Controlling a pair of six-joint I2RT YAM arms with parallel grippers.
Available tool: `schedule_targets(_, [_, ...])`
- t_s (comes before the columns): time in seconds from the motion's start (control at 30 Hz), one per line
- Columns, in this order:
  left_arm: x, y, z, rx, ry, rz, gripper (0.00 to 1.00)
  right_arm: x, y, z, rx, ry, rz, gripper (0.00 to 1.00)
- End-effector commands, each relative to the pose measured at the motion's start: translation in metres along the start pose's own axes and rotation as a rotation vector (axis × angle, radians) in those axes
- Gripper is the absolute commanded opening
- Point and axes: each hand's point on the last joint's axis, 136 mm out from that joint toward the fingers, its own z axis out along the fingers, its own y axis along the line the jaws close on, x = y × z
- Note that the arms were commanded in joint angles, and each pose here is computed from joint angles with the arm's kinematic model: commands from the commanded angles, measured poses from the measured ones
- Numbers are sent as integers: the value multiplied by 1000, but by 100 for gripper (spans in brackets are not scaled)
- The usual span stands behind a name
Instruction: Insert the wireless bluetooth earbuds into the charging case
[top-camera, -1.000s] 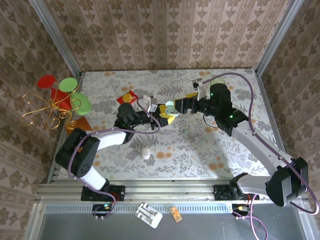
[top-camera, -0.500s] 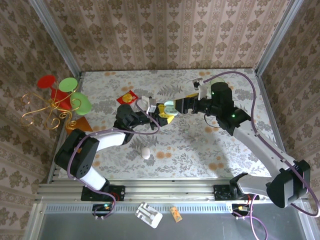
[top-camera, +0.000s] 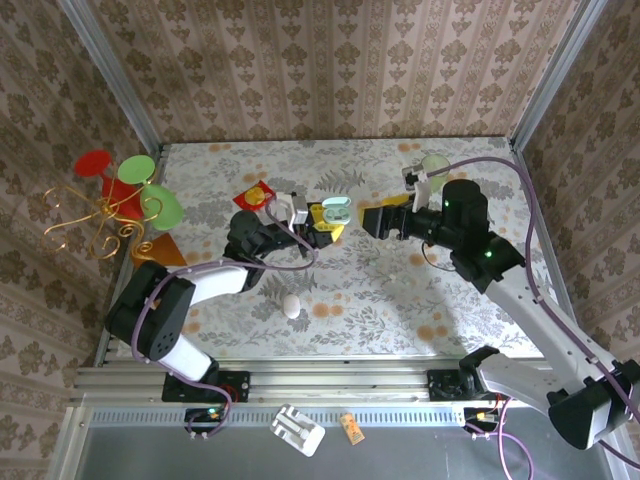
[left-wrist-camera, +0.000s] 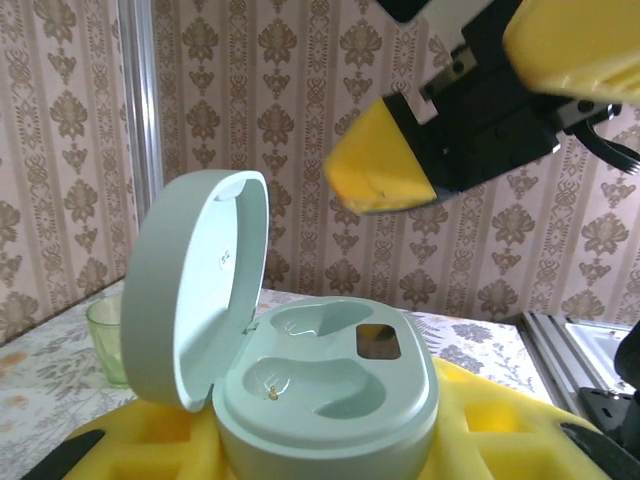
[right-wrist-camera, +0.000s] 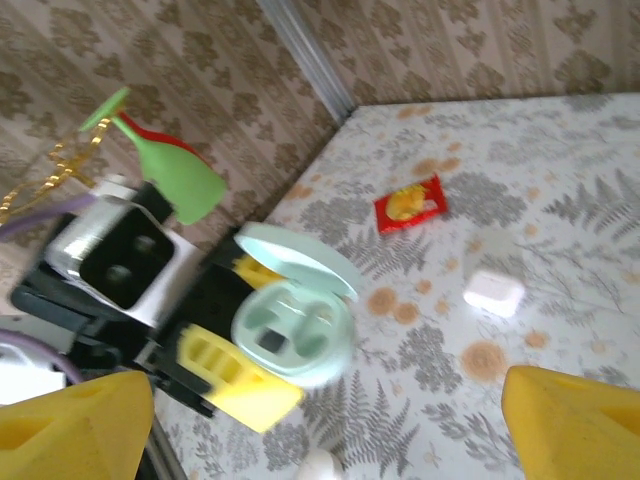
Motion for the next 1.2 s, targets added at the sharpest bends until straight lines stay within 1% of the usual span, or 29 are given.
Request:
schedule_targets(0.0, [-21, 1, -9, -46, -53, 111, 11, 22, -32, -10, 152, 22, 44, 93])
schedule_targets(0.07, [-23, 0, -11, -51, -58, 124, 11, 33, -52, -14, 234, 34, 78, 100])
schedule_targets(0.17, [-25, -2, -13, -49, -60, 131, 11, 57, -85, -19, 362, 62, 157, 100])
schedule_targets(0.23, [-25, -3, -13, -48, -61, 129, 11, 73, -101, -18, 407, 97, 194, 100])
schedule_targets(0.33, [-26, -5, -14, -40, -63, 128, 11, 99, -118, -15, 470, 194, 246, 100])
schedule_targets(0.43, [-24, -6, -14, -31, -58, 120, 11, 120, -134, -15, 542, 286, 274, 94])
schedule_targets(0.53, [-24, -7, -13, -24, -59, 116, 11, 127, -139, -11, 554, 310, 284, 89])
schedule_targets(0.6, [-24, -7, -13, -18, -58, 110, 11, 135, -150, -15, 622, 327, 297, 86])
schedule_targets(0.7, [-22, -8, -12, -6, -54, 99, 11, 148, -169, -23, 735, 386, 314, 81])
schedule_targets(0.77, [-21, -9, -11, 6, -49, 89, 11, 164, -177, -28, 793, 465, 336, 78])
schedule_targets(0.8, [-20, -9, -11, 13, -47, 85, 11, 167, -178, -27, 795, 484, 341, 77])
schedule_targets(0.83, [-19, -10, -10, 22, -45, 82, 11, 167, -175, -22, 769, 492, 339, 74])
schedule_targets(0.9, [-18, -9, -9, 29, -41, 66, 11, 157, -160, -8, 665, 468, 320, 73])
schedule_targets(0.97, [-16, -10, -8, 48, -33, 47, 11, 134, -131, 9, 481, 390, 272, 72])
schedule_targets(1.03, [-13, -13, -6, 79, -22, 25, 11, 111, -100, 17, 311, 314, 202, 74])
schedule_targets(1.07, [-12, -15, -6, 95, -17, 14, 11, 100, -86, 18, 242, 275, 159, 76])
schedule_targets(1.17, [-11, -19, -5, 129, -9, -8, 11, 72, -50, 11, 84, 171, 47, 77])
